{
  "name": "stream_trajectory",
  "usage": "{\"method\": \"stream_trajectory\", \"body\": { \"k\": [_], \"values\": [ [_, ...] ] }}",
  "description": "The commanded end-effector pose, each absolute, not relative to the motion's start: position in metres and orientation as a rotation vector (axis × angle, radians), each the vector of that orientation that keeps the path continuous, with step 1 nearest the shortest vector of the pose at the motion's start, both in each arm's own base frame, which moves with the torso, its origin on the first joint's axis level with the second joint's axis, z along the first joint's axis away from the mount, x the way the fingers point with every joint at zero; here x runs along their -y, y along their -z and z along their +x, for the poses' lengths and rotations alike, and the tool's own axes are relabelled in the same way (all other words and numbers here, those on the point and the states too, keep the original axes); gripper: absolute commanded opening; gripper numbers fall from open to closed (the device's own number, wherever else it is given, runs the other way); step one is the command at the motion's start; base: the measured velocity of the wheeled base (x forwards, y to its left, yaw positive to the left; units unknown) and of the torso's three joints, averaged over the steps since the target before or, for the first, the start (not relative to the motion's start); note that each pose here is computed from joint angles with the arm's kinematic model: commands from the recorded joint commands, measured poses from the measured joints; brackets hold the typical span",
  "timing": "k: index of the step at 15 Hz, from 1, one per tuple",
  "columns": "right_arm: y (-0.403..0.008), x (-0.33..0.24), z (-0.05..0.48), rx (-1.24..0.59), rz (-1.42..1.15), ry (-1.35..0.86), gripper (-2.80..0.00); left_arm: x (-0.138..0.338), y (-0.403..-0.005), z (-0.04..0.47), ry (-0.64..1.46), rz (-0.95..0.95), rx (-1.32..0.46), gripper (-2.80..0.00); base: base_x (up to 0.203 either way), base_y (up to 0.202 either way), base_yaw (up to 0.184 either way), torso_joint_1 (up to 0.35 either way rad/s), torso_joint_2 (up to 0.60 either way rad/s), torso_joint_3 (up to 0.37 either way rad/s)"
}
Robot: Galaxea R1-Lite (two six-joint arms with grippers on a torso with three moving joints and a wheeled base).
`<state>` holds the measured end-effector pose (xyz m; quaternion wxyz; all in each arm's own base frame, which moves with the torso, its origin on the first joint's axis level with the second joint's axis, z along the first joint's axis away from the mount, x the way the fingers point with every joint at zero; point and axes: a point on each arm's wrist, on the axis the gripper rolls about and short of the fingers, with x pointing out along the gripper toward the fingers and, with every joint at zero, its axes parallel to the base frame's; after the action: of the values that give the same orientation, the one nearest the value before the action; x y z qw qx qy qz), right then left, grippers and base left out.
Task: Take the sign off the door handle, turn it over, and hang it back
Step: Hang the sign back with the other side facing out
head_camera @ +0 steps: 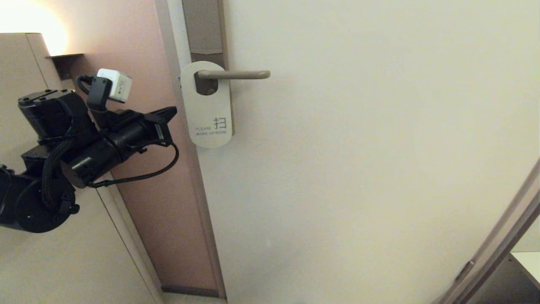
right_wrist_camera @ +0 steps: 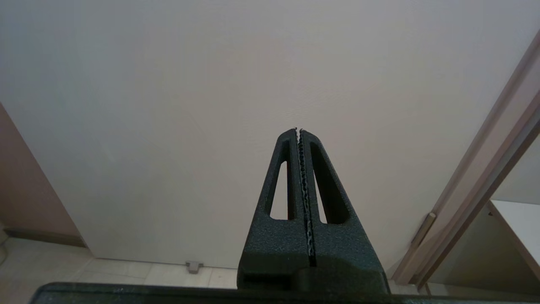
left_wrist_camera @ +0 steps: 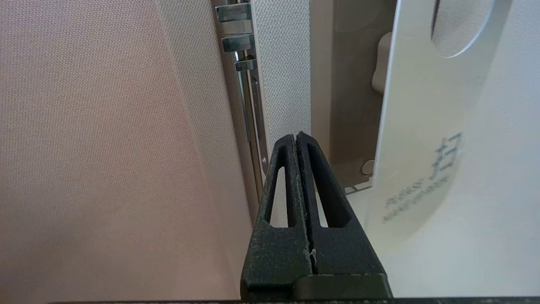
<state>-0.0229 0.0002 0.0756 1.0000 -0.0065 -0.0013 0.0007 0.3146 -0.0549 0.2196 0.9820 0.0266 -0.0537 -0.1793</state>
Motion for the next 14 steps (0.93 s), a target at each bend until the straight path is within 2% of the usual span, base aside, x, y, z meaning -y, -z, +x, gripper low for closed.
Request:
{"method": "stream_trajectory", "body": {
  "k": [1,6,11,14],
  "values": [
    [-0.076,0.0,-0.023,0.002,-0.014,-0.003,-2.8,0.055,-0.22,0.315,0.362,0.054,0.113,-2.8,0.0,0.0,0.0,0.0,0.0,0.0],
    [-0.076,0.0,-0.023,0.002,-0.014,-0.002,-2.8,0.055,-0.223,0.301,0.369,0.055,0.116,-2.8,0.0,0.0,0.0,0.0,0.0,0.0],
    [-0.076,0.0,-0.023,0.002,-0.014,-0.002,-2.8,0.066,-0.223,0.246,0.447,0.053,0.108,-2.8,0.0,0.0,0.0,0.0,0.0,0.0],
    [-0.076,0.0,-0.023,0.002,-0.014,-0.002,-2.8,0.083,-0.225,0.231,0.529,0.046,0.094,-2.8,0.0,0.0,0.0,0.0,0.0,0.0]
  ]
}}
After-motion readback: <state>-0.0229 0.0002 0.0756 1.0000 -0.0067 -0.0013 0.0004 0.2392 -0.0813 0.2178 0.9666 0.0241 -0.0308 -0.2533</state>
